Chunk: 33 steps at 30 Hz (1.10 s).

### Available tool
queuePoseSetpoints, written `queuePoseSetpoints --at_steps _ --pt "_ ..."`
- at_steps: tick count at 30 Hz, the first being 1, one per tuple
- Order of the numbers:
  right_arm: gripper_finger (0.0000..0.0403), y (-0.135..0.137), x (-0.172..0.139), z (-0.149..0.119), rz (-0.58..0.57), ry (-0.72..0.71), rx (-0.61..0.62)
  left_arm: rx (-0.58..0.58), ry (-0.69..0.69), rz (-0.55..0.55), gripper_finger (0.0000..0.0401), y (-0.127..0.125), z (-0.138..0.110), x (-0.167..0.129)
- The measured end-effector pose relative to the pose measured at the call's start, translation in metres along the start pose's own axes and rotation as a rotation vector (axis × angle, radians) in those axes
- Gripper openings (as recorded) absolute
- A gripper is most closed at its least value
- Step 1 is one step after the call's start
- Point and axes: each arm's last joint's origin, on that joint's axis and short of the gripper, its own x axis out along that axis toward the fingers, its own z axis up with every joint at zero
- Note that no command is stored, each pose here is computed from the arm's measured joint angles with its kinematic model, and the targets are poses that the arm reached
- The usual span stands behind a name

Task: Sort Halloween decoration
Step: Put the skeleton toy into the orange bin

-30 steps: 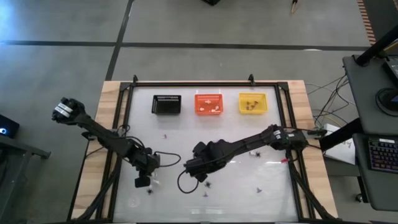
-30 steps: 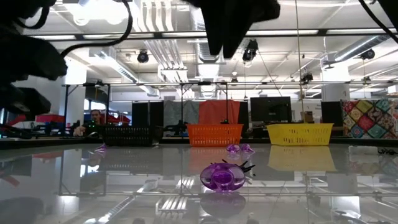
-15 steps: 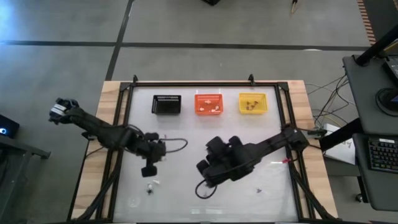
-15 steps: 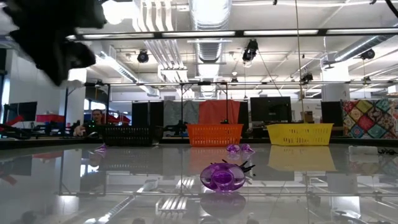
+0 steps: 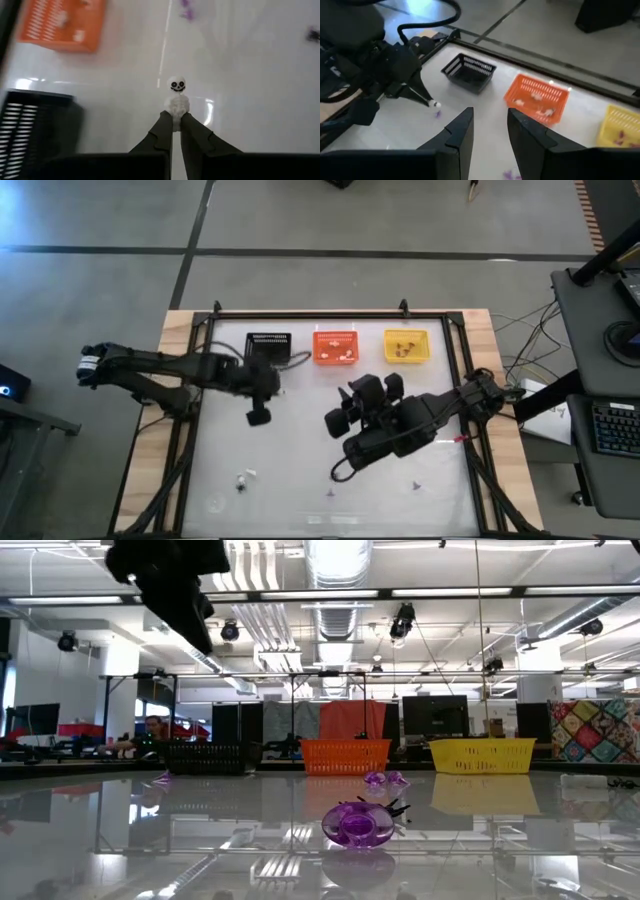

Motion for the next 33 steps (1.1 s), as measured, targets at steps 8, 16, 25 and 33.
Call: queuePoseSetpoints --at_steps 8,16,25,33 --pt "0.0112 -0.019 0.016 0.029 -0.060 -0.026 -0.067 -0.005 -0.040 0.008 0.0000 0.042 0.007 0.005" --pt "0.0112 -0.038 0.047 0.056 -0.164 -0.029 -0.133 -0.018 -0.056 0.007 0.0000 0.088 0.008 0.023" --pt "0.0112 -0.058 0.070 0.078 -0.250 -0.022 -0.177 -0.076 -0.096 0.034 0.0000 0.127 0.010 0.051" --pt "0.0111 -0.071 0.085 0.090 -0.307 -0.006 -0.234 -0.079 -0.155 -0.021 0.0000 0.140 0.016 0.085"
